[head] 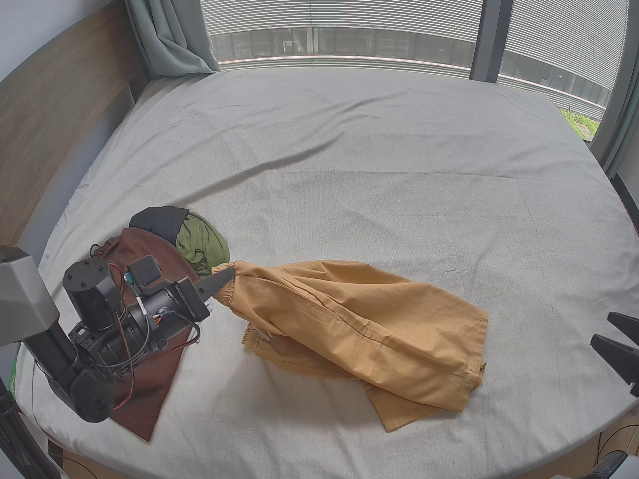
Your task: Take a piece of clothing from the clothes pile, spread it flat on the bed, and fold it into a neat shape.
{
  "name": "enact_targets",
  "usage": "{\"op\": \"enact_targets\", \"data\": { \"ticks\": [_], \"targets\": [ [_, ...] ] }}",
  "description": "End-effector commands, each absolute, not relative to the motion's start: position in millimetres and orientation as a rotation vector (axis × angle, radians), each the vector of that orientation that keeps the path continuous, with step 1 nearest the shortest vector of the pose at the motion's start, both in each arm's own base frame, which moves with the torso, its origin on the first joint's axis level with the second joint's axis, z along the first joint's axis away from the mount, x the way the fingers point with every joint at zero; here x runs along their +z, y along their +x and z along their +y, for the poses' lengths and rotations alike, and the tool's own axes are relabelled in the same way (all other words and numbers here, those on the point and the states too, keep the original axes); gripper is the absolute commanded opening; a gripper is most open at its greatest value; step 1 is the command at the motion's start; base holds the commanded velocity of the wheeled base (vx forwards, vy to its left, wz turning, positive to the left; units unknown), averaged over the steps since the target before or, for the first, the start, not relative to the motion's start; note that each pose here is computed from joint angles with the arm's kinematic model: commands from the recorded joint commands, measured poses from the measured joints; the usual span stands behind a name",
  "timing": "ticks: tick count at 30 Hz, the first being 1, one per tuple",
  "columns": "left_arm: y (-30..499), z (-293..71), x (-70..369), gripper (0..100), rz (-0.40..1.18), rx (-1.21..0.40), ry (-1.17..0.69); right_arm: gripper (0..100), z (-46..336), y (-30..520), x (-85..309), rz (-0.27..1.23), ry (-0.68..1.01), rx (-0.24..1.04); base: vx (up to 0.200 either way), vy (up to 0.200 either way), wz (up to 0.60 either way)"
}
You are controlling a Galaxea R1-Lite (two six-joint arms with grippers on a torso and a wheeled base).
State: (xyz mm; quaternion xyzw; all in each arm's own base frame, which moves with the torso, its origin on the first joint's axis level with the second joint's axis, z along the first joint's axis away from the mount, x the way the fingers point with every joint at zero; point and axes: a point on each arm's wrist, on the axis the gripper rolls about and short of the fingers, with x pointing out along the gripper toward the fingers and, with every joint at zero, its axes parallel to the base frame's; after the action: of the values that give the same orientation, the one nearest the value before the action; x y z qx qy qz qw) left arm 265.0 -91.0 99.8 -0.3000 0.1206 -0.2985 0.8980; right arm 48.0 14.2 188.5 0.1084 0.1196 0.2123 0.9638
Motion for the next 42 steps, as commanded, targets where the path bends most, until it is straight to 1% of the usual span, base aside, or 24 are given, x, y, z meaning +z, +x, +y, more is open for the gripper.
{"op": "enact_targets", "data": {
  "ticks": [1, 3, 8, 10, 12, 16, 21, 24, 26, 31, 42],
  "targets": [
    [262.0, -92.5, 104.9, 0, 0.234, -0.632, -0.619, 100, 20.2, 76.7, 191.6, 0.354, 0.230, 0.474, 0.000, 0.000, 0.00],
    [261.4, -92.7, 105.1, 0, 0.234, -0.634, -0.619, 100, 20.7, 77.1, 190.8, 0.361, 0.239, 0.495, 0.000, 0.000, 0.00],
    [262.3, -92.6, 104.1, 0, 0.237, -0.631, -0.619, 100, 20.8, 79.4, 181.3, 0.402, 0.245, 0.490, 0.000, 0.000, 0.00],
    [262.4, -92.6, 104.8, 0, 0.234, -0.632, -0.621, 100, 22.6, 86.6, 185.7, 0.405, 0.248, 0.506, 0.000, 0.000, 0.00],
    [262.1, -93.0, 104.1, 0, 0.237, -0.633, -0.619, 100, 25.6, 103.4, 198.7, 0.391, 0.249, 0.534, 0.000, 0.000, 0.00],
    [262.5, -94.4, 103.8, 0, 0.239, -0.637, -0.619, 100, 28.6, 110.6, 202.7, 0.391, 0.247, 0.561, 0.000, 0.000, 0.00],
    [261.8, -94.2, 101.8, 0, 0.248, -0.634, -0.619, 100, 32.4, 131.0, 179.8, 0.500, 0.268, 0.567, 0.000, 0.000, 0.00],
    [262.9, -94.1, 102.2, 0, 0.244, -0.634, -0.619, 100, 34.1, 141.7, 165.5, 0.538, 0.278, 0.562, 0.000, 0.000, 0.00],
    [263.2, -93.3, 102.2, 0, 0.243, -0.631, -0.619, 100, 34.7, 144.9, 156.0, 0.563, 0.288, 0.581, 0.000, 0.000, 0.00],
    [263.3, -92.9, 102.2, 0, 0.243, -0.629, -0.619, 100, 35.3, 150.9, 148.2, 0.602, 0.302, 0.599, 0.000, 0.000, 0.00],
    [264.6, -92.9, 98.8, 0, 0.255, -0.624, -0.620, 100, 37.0, 163.0, 131.1, 0.706, 0.332, 0.577, 0.000, 0.000, 0.00]
  ]
}}
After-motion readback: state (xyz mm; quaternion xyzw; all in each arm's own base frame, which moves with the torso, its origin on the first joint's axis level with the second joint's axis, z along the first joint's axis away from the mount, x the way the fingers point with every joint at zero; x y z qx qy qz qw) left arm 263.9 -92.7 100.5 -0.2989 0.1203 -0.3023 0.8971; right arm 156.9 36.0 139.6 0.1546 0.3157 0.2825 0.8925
